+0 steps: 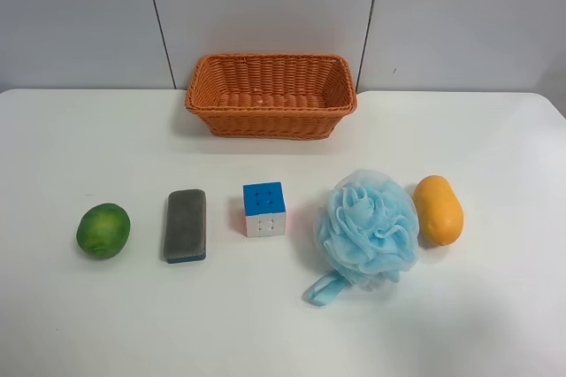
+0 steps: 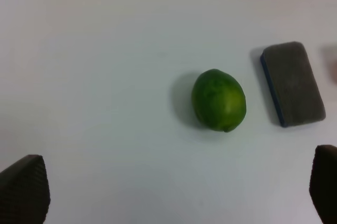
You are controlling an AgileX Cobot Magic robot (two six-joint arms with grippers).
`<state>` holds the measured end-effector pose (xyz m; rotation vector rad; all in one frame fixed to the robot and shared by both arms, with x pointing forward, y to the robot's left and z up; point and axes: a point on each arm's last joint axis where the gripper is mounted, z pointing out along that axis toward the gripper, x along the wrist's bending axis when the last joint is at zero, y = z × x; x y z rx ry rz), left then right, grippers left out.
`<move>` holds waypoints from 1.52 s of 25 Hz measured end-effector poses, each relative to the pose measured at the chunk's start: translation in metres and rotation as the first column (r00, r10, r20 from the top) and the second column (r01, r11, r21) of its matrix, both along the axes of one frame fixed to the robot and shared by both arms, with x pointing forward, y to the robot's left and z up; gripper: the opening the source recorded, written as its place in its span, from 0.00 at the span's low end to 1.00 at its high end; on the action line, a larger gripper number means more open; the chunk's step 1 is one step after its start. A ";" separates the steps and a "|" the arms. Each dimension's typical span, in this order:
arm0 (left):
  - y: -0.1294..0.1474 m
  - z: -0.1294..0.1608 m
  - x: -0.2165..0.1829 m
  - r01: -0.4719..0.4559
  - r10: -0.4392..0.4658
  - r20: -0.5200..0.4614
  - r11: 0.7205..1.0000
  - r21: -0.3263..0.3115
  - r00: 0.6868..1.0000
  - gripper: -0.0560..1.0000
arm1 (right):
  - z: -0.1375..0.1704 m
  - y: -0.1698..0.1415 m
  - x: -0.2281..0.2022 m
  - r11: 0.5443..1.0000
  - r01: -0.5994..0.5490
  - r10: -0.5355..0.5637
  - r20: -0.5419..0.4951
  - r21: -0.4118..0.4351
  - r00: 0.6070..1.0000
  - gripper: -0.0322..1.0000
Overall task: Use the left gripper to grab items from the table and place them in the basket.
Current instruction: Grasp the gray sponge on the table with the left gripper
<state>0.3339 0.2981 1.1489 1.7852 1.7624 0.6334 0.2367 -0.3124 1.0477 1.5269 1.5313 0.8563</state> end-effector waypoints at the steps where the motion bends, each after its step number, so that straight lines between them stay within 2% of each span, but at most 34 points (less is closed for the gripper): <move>1: 0.000 0.003 0.009 -0.007 0.007 -0.028 1.000 -0.008 1.000 0.99 | 0.000 0.000 0.000 1.000 0.000 0.000 0.000 0.000 1.000 0.99; 7: -0.008 0.010 0.057 -0.009 0.004 -0.122 0.999 -0.040 0.992 0.99 | 0.000 0.000 0.000 1.000 0.000 0.000 0.000 0.000 1.000 0.99; 13: -0.033 -0.007 0.092 -0.008 -0.006 -0.245 0.998 -0.058 0.970 0.99 | 0.000 0.000 0.000 1.000 0.000 0.000 0.000 0.000 1.000 0.99; 17: -0.060 -0.023 0.108 -0.012 0.003 -0.311 1.000 -0.026 0.950 0.99 | 0.000 0.000 0.000 1.000 0.000 0.000 0.000 0.000 1.000 0.99; 23: -0.099 -0.058 0.132 -0.041 0.033 -0.407 0.999 -0.012 0.913 0.99 | 0.000 0.000 0.000 1.000 0.000 0.000 0.000 0.000 1.000 0.99; 30: -0.125 -0.097 0.160 -0.057 0.024 -0.479 0.997 -0.056 0.877 0.99 | 0.000 0.000 0.000 1.000 0.000 0.000 0.000 0.000 1.000 0.99; 34: -0.136 -0.118 0.174 -0.072 0.018 -0.494 0.993 -0.090 0.869 0.99 | 0.000 0.000 0.000 1.000 0.000 0.000 0.000 0.000 1.000 0.99; 38: -0.144 -0.139 0.185 -0.082 0.022 -0.514 0.992 -0.094 0.857 0.99 | 0.000 0.000 0.000 1.000 0.000 0.000 0.000 0.000 1.000 0.99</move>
